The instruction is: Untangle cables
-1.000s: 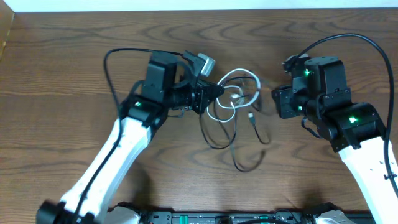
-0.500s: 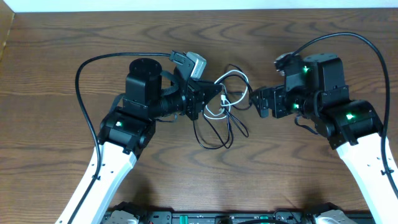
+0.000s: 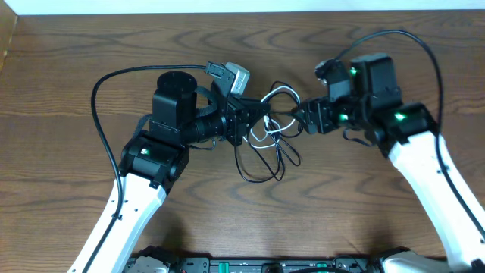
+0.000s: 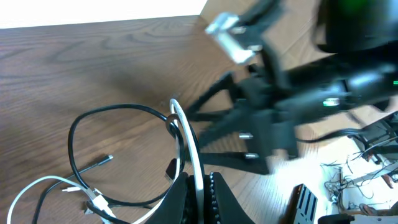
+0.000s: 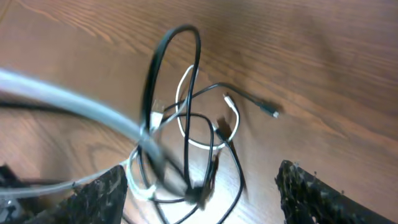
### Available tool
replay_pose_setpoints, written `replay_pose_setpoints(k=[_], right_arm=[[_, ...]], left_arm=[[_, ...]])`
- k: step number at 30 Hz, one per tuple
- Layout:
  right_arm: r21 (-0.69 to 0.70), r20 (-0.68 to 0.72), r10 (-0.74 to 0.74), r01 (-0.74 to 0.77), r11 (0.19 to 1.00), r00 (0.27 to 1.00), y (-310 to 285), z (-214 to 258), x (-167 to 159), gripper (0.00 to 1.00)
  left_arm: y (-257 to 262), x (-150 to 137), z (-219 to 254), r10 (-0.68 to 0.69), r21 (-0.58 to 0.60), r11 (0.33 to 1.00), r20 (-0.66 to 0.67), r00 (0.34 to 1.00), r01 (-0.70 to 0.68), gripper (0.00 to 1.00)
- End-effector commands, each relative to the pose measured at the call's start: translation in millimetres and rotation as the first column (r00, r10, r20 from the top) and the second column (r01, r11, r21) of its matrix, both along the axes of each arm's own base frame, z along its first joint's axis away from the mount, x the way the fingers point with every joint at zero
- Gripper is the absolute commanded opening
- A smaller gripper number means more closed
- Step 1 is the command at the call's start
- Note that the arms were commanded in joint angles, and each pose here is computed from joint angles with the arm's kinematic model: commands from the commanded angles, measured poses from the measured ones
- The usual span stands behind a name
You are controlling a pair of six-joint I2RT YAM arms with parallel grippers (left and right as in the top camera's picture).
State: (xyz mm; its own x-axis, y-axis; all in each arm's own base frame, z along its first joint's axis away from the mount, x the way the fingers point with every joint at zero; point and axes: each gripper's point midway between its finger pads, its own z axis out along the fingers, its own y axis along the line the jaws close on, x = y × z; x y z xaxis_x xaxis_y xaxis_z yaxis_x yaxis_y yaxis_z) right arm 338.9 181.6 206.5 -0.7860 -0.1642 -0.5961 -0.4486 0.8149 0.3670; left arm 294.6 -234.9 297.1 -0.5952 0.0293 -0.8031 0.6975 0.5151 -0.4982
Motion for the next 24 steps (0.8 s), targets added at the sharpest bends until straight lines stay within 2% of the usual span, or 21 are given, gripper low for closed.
replay_pose_setpoints(k=[1, 7, 10, 12, 15, 18, 24], right_arm=[[0.025, -0.014, 0.059, -0.059, 0.998, 0.998, 17.1, -8.9, 1.8, 0.71], [0.028, -0.054, 0.077, -0.075, 0.997, 0.996, 31.2, -28.7, 6.9, 0.72], [-0.054, -0.05, 0.025, -0.028, 0.998, 0.998, 23.8, -45.8, 18.4, 0.63], [-0.142, -0.055, -0.084, 0.076, 0.987, 0.995, 6.6, -59.6, 28.4, 0.56], [-0.279, -0.054, -0.297, 0.271, 0.921, 0.953, -28.7, -77.2, 37.0, 0.59], [-0.418, -0.011, -0.448, 0.403, 0.814, 0.894, -66.0, -86.4, 34.6, 0.61], [-0.553, 0.059, -0.551, 0.486, 0.676, 0.833, -111.2, -95.3, 25.6, 0.67]], left_arm=[[1.5, -1.4, 17.0, 0.002, -0.021, 1.0, 0.03, 1.0, -0.001, 0.08], [1.5, -1.5, 16.7, 0.002, -0.021, 1.0, 0.028, 1.0, -0.001, 0.07], [1.5, -1.5, 16.7, 0.002, -0.021, 1.0, 0.028, 1.0, -0.001, 0.08], [1.6, -1.5, 16.7, 0.002, -0.021, 1.0, 0.029, 1.0, -0.002, 0.08], [1.6, -1.5, 16.7, 0.002, -0.021, 1.0, 0.029, 1.0, -0.002, 0.08], [1.7, -1.2, 16.9, 0.003, -0.021, 1.0, 0.03, 1.0, -0.003, 0.07], [10.5, 4.4, 17.1, 0.031, -0.021, 0.999, 0.028, 0.999, -0.03, 0.08]])
